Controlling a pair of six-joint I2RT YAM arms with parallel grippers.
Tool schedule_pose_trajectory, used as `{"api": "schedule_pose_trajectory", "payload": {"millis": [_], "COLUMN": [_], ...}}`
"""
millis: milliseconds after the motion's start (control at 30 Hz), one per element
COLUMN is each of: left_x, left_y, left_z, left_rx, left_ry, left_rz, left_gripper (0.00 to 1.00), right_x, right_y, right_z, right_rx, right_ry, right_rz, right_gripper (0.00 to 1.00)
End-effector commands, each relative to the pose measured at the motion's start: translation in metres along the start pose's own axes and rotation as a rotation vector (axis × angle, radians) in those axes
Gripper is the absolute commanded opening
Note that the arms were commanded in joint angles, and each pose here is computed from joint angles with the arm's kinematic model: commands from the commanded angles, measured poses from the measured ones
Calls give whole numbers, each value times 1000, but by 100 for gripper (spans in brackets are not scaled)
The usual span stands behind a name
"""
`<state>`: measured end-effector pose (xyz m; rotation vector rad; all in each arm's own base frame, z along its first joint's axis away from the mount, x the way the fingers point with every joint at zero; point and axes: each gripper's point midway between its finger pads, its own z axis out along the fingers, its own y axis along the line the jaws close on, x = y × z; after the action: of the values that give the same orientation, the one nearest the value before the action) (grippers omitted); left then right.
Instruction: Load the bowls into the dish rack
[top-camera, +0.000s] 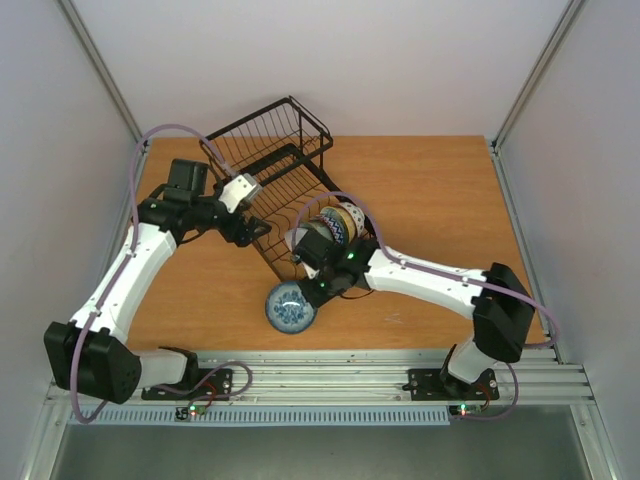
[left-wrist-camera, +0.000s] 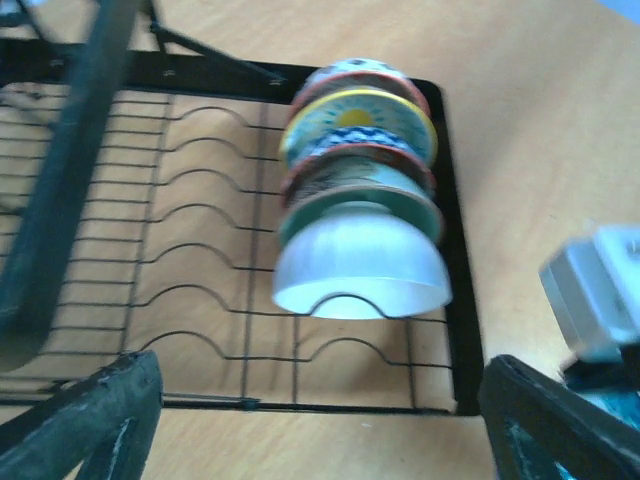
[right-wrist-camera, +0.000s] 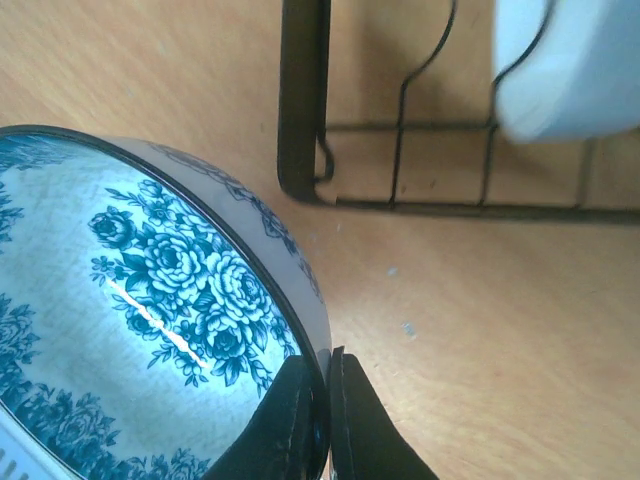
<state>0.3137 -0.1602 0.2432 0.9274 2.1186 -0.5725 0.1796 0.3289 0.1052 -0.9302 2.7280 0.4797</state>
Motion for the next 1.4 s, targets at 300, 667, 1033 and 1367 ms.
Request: {"api": "schedule_pose_trajectory", "payload": {"millis": [300, 667, 1033, 1367], "left_x": [-1, 23, 30, 33], "left_y": [-69, -67, -62, -61], "left_z": [-14, 18, 30, 35], "left_rx": [358, 244, 223, 221], "left_ry": [70, 221, 259, 267], "left_rz": [38, 122, 125, 121], "left_gripper": [76, 76, 75, 75], "right_x": [-64, -100, -104, -112], "right_y": [-45, -52, -46, -25], "right_z": [-86, -119, -141, -144], "right_rx": [273, 369, 340, 219], "right_ry": [-277, -391, -453, -492], "right_rz": [1, -25, -27, -47], "right_gripper": [1, 1, 1, 1]}}
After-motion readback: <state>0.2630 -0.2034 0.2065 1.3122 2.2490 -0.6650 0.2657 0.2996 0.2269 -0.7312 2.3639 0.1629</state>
